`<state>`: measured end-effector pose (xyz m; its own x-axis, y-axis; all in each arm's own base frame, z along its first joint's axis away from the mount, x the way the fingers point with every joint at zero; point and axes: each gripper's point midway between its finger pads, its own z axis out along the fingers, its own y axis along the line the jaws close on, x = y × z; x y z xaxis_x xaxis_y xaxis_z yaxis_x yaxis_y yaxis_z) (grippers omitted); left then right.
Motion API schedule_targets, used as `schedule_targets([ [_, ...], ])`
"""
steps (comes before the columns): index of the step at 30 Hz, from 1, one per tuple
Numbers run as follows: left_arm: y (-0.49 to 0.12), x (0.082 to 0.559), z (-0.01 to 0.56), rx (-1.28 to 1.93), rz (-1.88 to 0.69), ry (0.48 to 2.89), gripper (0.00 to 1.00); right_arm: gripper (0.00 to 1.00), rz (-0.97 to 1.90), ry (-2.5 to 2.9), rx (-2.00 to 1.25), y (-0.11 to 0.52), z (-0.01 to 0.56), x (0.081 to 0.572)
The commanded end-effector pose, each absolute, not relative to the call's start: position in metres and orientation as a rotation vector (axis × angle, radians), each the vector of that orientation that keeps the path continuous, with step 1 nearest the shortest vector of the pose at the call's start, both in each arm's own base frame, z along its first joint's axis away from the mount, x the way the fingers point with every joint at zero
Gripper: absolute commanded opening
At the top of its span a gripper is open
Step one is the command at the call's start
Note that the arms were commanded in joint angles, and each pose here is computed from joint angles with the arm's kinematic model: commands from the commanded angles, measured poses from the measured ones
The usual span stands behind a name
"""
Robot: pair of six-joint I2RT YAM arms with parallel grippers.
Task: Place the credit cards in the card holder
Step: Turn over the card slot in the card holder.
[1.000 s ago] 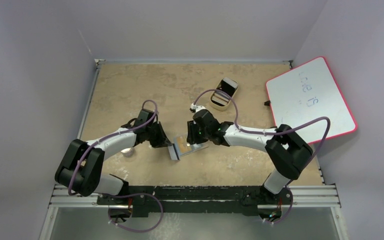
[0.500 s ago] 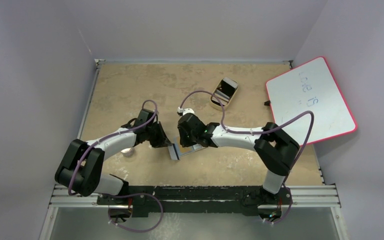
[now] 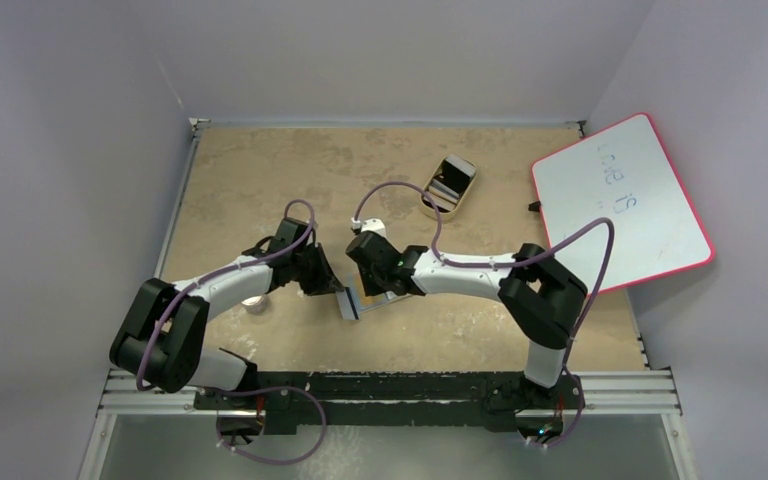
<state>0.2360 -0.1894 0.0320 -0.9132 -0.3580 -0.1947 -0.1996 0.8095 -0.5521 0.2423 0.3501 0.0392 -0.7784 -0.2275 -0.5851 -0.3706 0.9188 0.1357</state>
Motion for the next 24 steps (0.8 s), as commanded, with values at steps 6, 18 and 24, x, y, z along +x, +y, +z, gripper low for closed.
schedule_targets([
  [6, -0.187, 0.241, 0.031, -0.432, -0.755, 2.683, 0.0, 0.22, 0.278, 2.463, -0.384, 0.351, 0.046, 0.255],
  [18, -0.186, 0.241, 0.031, -0.432, -0.746, 2.687, 0.0, 0.0, 0.291, 2.455, -0.389, 0.349, 0.05, 0.253],
  [24, -0.182, 0.239, 0.028, -0.432, -0.713, 2.703, 0.0, 0.0, 0.441, 2.404, -0.358, 0.348, 0.065, 0.256],
])
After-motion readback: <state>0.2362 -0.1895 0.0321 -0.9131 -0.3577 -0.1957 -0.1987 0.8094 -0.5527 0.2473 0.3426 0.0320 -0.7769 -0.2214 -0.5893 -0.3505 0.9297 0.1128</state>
